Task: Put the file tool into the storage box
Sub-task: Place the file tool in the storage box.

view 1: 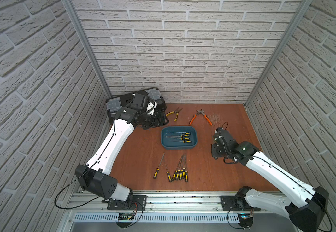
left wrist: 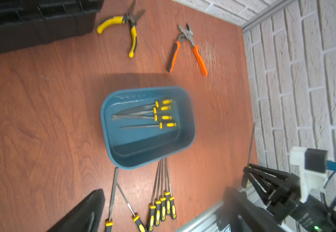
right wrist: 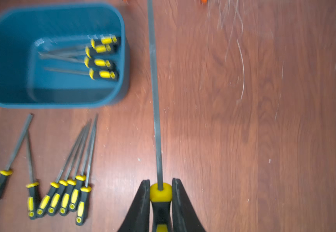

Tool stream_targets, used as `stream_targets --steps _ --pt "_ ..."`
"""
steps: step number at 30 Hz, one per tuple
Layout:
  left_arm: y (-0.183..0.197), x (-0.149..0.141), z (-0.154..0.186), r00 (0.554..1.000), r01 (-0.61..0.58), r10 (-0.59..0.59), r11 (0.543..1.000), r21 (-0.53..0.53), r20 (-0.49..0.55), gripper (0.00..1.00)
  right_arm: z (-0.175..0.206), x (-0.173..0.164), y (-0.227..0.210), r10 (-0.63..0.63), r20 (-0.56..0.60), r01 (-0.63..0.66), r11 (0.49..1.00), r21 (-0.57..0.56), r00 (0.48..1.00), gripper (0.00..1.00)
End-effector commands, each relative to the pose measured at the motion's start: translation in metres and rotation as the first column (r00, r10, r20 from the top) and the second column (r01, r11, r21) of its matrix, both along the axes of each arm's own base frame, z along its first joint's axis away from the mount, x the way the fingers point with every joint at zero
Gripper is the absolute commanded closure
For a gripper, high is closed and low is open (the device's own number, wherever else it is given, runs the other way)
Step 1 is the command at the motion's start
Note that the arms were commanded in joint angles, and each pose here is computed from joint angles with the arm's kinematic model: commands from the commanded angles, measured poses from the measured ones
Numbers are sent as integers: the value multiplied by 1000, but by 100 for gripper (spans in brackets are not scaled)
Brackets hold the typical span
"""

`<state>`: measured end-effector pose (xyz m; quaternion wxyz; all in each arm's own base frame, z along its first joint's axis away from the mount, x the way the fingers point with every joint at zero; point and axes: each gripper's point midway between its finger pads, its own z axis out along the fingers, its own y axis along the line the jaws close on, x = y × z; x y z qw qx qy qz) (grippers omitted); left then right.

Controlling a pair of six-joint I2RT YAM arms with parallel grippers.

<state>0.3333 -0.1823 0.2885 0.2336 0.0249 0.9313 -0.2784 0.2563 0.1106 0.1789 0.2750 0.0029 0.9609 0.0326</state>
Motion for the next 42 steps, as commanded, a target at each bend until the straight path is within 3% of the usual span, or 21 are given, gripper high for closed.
stream_targets --steps 1,8,15,20,31,35,38,42 --pt "7 13 6 999 -38 38 999 -34 -7 2 21 28 29 253 17 -253 967 20 967 84" --pt "31 25 0 989 -139 137 990 -37 -52 2 37 91 78 512 -47 -511 859 25 858 91" --pt "45 18 -9 976 -196 197 980 26 -89 2 15 131 122 676 -100 -673 737 66 731 91" --pt "54 6 -17 961 -246 251 968 56 -114 2 -9 137 140 776 -103 -780 626 -2 623 92" --pt "58 -22 -32 942 -292 308 948 130 -132 2 -80 123 160 866 -229 -894 445 -58 445 92" --pt "51 -25 -35 939 -298 317 944 138 -137 2 -94 114 162 879 -255 -915 392 -96 404 91" --pt "45 -23 -35 942 -292 311 945 144 -130 2 -100 111 158 876 -269 -917 383 -113 399 88" --pt "37 -20 -37 945 -280 300 948 151 -131 2 -103 112 152 865 -284 -910 388 -145 414 69"
